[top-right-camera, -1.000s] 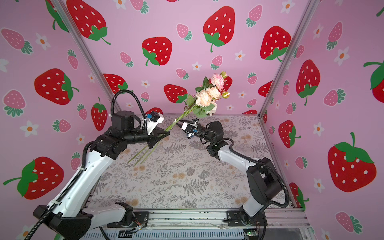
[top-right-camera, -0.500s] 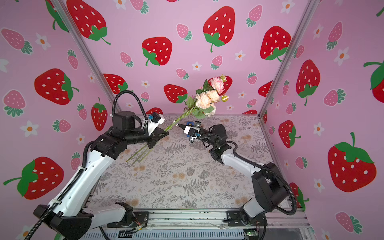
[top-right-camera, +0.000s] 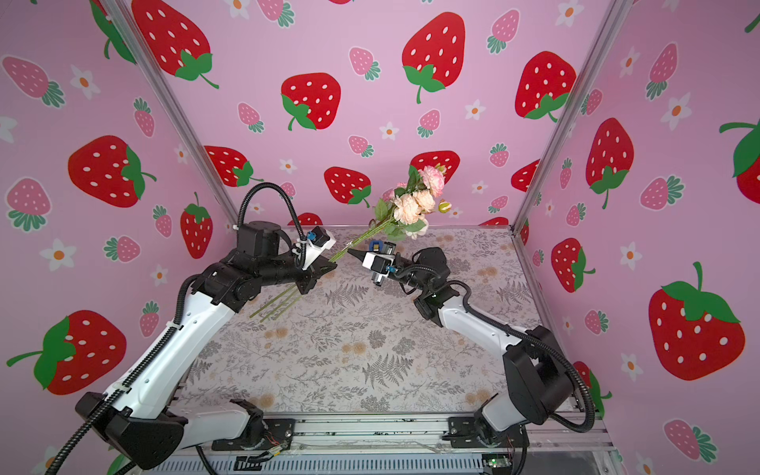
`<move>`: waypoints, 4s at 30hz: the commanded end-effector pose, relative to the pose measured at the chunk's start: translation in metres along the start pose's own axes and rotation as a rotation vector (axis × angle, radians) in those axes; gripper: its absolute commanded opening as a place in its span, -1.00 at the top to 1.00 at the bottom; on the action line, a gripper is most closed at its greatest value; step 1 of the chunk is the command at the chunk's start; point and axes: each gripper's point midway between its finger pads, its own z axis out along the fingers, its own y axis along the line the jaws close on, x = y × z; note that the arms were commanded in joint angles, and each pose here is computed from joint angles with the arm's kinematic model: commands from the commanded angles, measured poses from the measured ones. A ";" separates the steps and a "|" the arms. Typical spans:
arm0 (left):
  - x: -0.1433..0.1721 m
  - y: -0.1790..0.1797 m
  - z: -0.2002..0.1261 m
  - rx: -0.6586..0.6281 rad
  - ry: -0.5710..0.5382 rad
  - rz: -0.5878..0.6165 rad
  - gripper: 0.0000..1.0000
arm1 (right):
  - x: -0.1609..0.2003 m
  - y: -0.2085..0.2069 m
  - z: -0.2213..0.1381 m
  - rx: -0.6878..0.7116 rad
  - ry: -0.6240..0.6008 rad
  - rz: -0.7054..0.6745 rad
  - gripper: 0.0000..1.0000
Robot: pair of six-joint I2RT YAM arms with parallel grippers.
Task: Wrap bouquets with tape
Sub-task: Wrap the tape around the bouquet, then place the wrapped bouquet at the center of the board.
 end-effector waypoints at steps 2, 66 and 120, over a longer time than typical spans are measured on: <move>-0.010 -0.001 -0.003 -0.019 -0.030 0.075 1.00 | -0.009 -0.014 0.005 0.064 -0.014 0.008 1.00; -0.036 0.069 0.029 -0.459 -0.170 0.008 1.00 | 0.013 -0.093 -0.008 0.718 0.017 1.217 -0.10; -0.019 0.072 0.052 -0.552 -0.061 0.077 0.59 | 0.069 -0.095 0.034 0.718 0.059 1.435 0.92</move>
